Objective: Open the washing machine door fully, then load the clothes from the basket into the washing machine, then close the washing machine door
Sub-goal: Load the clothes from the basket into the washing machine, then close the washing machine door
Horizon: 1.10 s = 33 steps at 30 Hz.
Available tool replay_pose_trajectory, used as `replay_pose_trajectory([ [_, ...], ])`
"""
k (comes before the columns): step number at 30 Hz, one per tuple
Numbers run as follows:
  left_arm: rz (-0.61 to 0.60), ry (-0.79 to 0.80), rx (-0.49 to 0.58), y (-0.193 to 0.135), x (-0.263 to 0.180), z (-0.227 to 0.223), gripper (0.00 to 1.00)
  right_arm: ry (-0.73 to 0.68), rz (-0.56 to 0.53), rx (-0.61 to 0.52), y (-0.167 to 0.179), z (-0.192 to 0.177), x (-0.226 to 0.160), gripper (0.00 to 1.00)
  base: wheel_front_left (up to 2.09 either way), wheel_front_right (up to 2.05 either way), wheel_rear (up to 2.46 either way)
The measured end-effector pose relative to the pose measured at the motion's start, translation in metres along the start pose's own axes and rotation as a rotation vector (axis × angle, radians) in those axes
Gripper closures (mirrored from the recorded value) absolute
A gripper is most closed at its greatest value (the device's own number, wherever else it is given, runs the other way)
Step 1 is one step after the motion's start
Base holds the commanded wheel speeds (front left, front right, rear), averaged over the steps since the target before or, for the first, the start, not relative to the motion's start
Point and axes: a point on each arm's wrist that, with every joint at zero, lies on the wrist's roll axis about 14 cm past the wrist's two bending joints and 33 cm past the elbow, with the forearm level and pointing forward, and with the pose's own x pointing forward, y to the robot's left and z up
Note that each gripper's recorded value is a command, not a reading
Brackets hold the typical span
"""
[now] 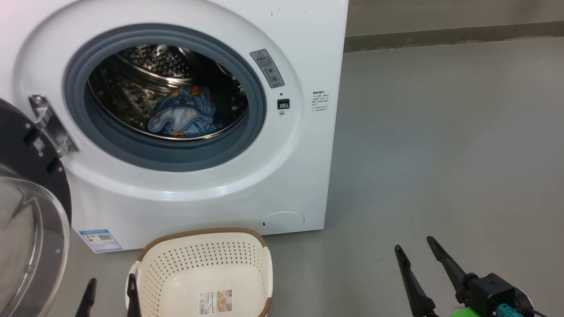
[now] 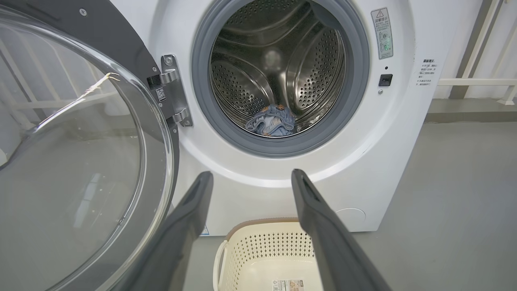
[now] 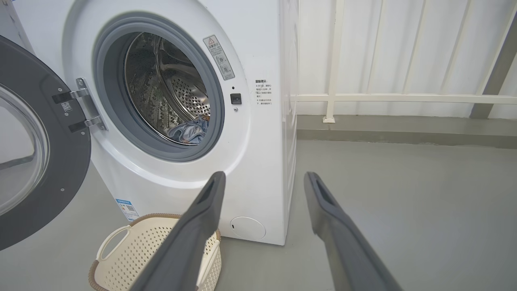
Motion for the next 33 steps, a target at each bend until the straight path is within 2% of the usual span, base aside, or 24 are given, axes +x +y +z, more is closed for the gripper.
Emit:
replay_pose_trajectory([
  [10,-0.007,0.004,0.011,-0.0017,-0.0009,-0.002,0.0,0.0,0.001,0.0,0.0002,0.0001,0.0,0.0,-0.19,0.19,0.0],
  [25,-0.012,0.012,0.014,-0.0009,-0.0009,-0.0046,0.0,0.006,0.002,0.001,0.0004,-0.0021,0.0015,0.0,-1.35,1.35,0.0],
  [33,-0.014,0.009,0.018,-0.0001,-0.0002,-0.0042,0.0,0.01,0.0,0.002,-0.0003,-0.0032,0.0021,0.0,-0.49,0.49,0.0],
])
